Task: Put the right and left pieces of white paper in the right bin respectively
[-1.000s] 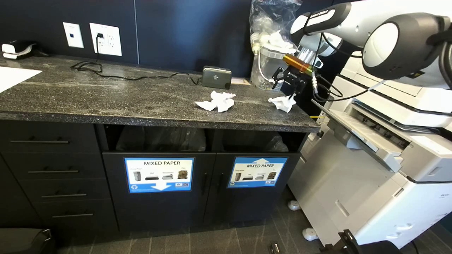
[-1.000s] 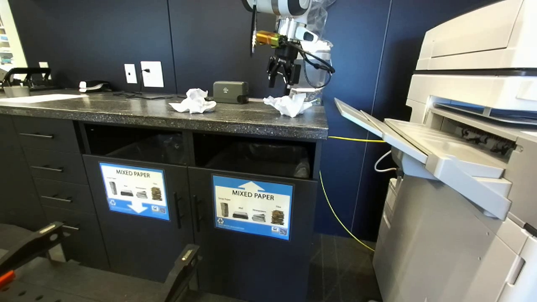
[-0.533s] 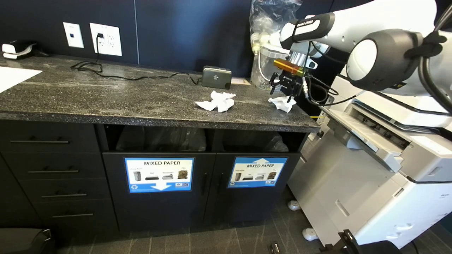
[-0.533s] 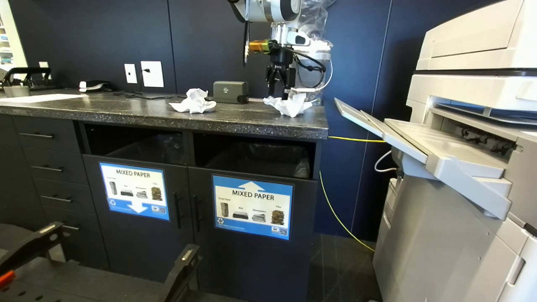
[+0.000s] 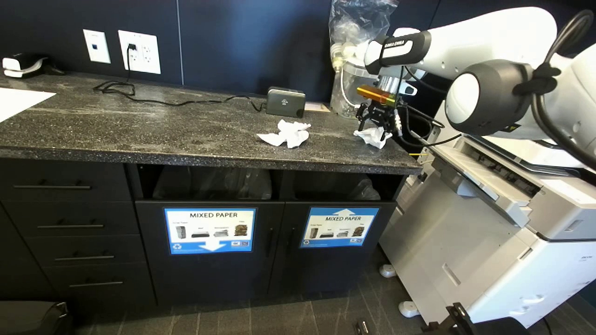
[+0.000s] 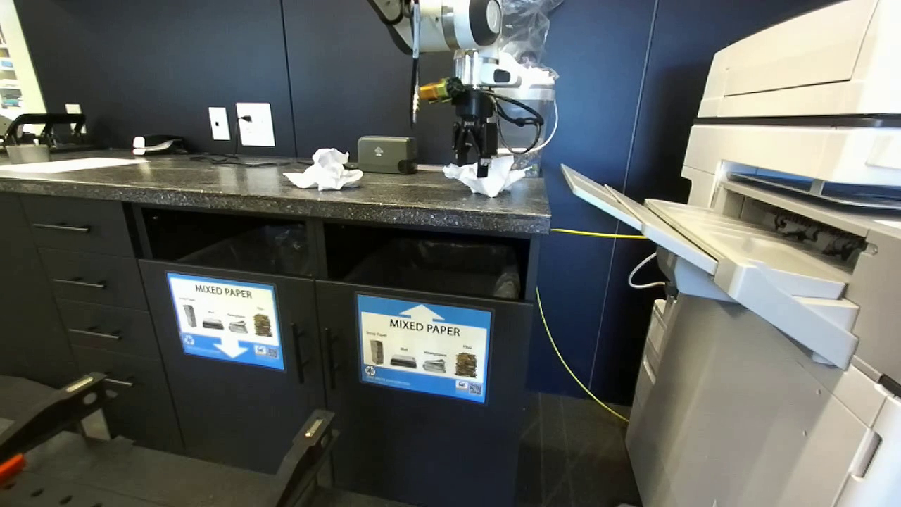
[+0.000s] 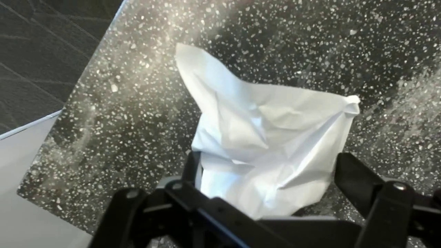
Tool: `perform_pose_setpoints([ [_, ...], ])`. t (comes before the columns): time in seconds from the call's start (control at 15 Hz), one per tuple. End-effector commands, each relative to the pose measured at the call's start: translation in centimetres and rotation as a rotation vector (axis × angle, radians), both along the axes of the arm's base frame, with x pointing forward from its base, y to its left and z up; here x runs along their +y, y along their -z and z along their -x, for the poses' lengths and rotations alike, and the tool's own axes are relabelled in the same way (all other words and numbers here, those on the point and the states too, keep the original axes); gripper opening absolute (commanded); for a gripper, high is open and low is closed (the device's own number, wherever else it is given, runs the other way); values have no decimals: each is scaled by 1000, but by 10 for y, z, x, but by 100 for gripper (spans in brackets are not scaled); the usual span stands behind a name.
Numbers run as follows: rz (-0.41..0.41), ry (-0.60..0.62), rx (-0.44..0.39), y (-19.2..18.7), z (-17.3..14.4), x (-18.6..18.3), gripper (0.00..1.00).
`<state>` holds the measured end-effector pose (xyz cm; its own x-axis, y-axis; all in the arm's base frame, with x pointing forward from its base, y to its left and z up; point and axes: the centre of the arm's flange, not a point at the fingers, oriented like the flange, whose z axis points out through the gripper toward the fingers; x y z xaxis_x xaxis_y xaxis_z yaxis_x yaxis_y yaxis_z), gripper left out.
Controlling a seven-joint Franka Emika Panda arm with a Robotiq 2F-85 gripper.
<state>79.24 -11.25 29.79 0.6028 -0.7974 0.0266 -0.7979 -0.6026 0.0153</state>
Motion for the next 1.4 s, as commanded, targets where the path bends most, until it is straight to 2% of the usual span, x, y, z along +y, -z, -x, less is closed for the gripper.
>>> perform_pose_setpoints([
  [0.0,37,30,9,-6,-40,-3,100],
  [0.2,37,37,15,-3,-40,-4,100],
  [0.33,31,35,16,2,-41,-5,74],
  [0.67,30,36,20,9,-40,-9,34],
  [0.87,30,37,24,11,-39,-12,13],
  [1.13,30,37,28,11,-35,-15,5],
  [1.2,28,31,35,11,-32,-15,9],
  [1.33,14,-1,54,10,-20,-12,9],
])
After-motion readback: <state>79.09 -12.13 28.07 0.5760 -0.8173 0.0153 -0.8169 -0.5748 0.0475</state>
